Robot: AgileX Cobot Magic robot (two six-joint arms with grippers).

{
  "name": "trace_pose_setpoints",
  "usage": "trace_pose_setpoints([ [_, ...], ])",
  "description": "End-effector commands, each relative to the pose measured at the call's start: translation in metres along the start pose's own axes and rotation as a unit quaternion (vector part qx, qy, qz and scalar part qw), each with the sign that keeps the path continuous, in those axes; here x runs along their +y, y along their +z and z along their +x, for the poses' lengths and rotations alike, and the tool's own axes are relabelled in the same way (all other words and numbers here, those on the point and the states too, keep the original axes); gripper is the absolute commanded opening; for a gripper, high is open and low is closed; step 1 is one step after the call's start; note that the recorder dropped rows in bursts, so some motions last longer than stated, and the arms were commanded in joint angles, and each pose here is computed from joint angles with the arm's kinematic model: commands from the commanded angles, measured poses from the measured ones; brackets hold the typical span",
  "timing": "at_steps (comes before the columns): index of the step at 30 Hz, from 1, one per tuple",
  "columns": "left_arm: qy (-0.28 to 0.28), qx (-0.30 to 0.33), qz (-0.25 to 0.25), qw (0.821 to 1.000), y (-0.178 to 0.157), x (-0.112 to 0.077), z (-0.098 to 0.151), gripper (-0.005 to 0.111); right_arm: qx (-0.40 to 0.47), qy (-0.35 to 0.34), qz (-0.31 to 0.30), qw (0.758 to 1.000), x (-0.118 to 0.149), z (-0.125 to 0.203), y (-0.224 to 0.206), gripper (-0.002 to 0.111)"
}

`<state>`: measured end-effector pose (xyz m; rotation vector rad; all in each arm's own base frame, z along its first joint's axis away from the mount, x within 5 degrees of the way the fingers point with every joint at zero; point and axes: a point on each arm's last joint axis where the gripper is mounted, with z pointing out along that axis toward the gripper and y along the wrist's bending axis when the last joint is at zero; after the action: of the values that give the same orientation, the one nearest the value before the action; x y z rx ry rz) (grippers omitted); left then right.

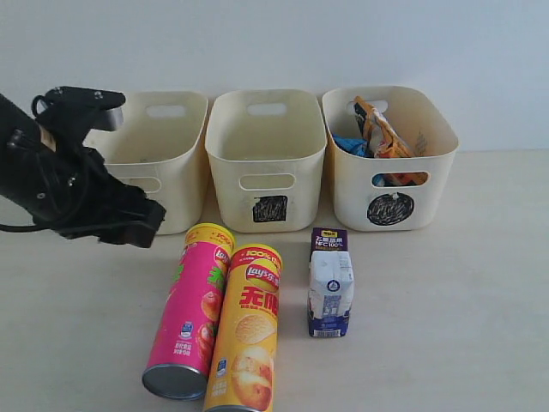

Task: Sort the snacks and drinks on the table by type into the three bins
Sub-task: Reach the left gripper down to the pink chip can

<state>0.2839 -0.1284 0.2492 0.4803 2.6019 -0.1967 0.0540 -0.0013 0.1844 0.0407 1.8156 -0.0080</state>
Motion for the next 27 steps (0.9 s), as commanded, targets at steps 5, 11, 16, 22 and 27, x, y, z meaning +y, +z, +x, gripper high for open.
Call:
trace_pose_setpoints([
  [5,0.031,0.011,0.024,0.999,0.037,-0.01,-0.002,0.079,-0.004,-0.001,0.003,1.0,0.0,0.001,0.0,0.0],
  [11,0.009,0.029,0.035,0.999,0.062,-0.013,-0.005,0.079,-0.004,-0.001,0.003,1.0,0.0,0.001,0.0,0.0],
  [16,0.007,0.028,0.032,0.999,0.076,-0.012,-0.005,0.079,-0.004,-0.001,0.003,1.0,0.0,0.001,0.0,0.0],
  [22,0.001,0.036,0.032,0.999,0.089,-0.012,-0.002,0.079,-0.004,-0.001,0.003,1.0,0.0,0.001,0.0,0.0],
  [27,-0.014,0.036,0.038,0.999,0.092,-0.013,-0.002,0.079,-0.004,-0.001,0.003,1.0,0.0,0.001,0.0,0.0],
])
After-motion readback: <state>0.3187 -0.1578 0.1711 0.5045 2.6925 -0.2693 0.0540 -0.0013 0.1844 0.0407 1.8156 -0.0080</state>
